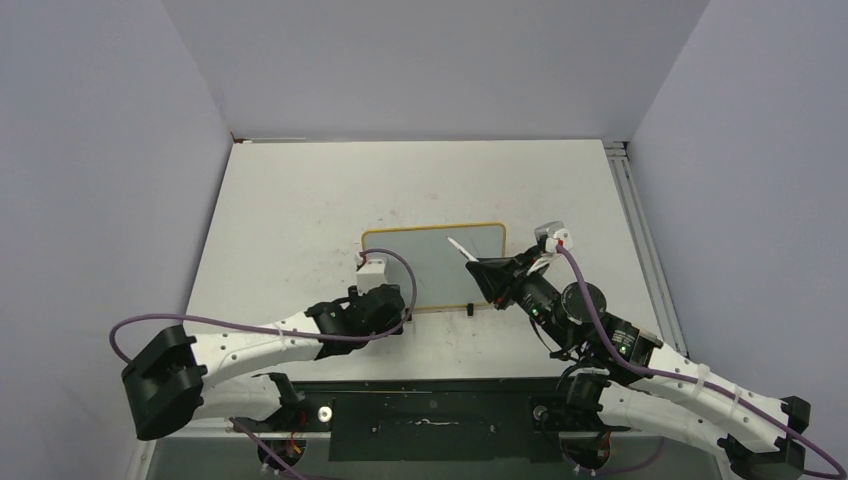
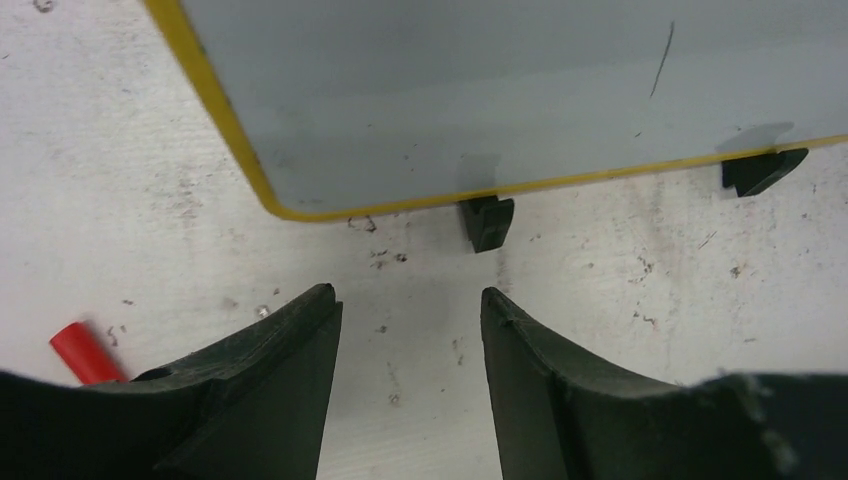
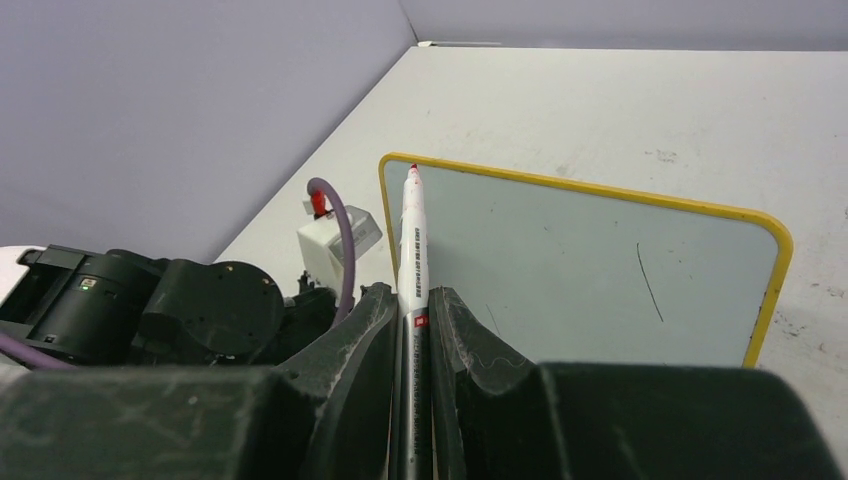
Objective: Write a sentence on the whiteboard
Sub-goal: Place the pen cap at the center of the board, then move the whiteboard to the center of the board.
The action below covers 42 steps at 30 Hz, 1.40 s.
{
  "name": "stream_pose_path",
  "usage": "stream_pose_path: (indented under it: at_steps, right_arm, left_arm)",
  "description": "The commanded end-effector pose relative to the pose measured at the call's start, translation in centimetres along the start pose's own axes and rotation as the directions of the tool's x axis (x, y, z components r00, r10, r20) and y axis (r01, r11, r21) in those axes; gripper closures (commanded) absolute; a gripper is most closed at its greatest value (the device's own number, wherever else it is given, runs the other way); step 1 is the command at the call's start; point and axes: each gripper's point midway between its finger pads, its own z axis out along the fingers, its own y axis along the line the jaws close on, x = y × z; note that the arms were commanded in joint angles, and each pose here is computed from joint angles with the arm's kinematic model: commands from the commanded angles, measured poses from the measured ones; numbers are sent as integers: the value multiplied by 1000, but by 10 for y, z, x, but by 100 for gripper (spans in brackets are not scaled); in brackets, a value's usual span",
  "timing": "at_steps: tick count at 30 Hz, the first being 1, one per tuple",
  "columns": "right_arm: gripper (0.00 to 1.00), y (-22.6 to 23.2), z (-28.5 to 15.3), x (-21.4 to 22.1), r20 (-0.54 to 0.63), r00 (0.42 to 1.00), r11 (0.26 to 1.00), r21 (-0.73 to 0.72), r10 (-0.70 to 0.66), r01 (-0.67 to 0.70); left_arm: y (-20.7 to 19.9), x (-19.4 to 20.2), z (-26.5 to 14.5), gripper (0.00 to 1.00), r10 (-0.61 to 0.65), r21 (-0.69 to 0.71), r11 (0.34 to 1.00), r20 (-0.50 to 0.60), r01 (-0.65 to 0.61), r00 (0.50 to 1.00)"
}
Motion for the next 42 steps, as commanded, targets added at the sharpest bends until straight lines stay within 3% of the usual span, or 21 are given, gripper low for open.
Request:
stream_pose_path:
  at_steps: [1, 7, 19, 26, 42]
  right_arm:
    - [95, 5, -1, -25, 65, 997, 1000, 9, 29, -30]
    - [95, 5, 2, -28, 68, 997, 999, 17, 27, -29]
    - [95, 2, 2, -24, 66, 997, 999, 24, 28, -30]
    - [95, 2, 1, -22, 64, 997, 999, 18, 32, -33]
    - [95, 6, 2, -21, 57, 998, 1000, 1, 28, -28]
  left_arm:
    - [-49, -36, 9, 49, -112, 90, 991, 105, 103, 988]
    - [-69, -32, 26, 53, -100, 98, 991, 92, 91, 991]
    - [-64, -6, 45, 61, -58, -24, 998, 53, 59, 997]
    - [-44, 5, 52, 71, -64, -143, 987, 58, 72, 996]
    - [-46, 11, 61, 97, -38, -186, 981, 62, 49, 997]
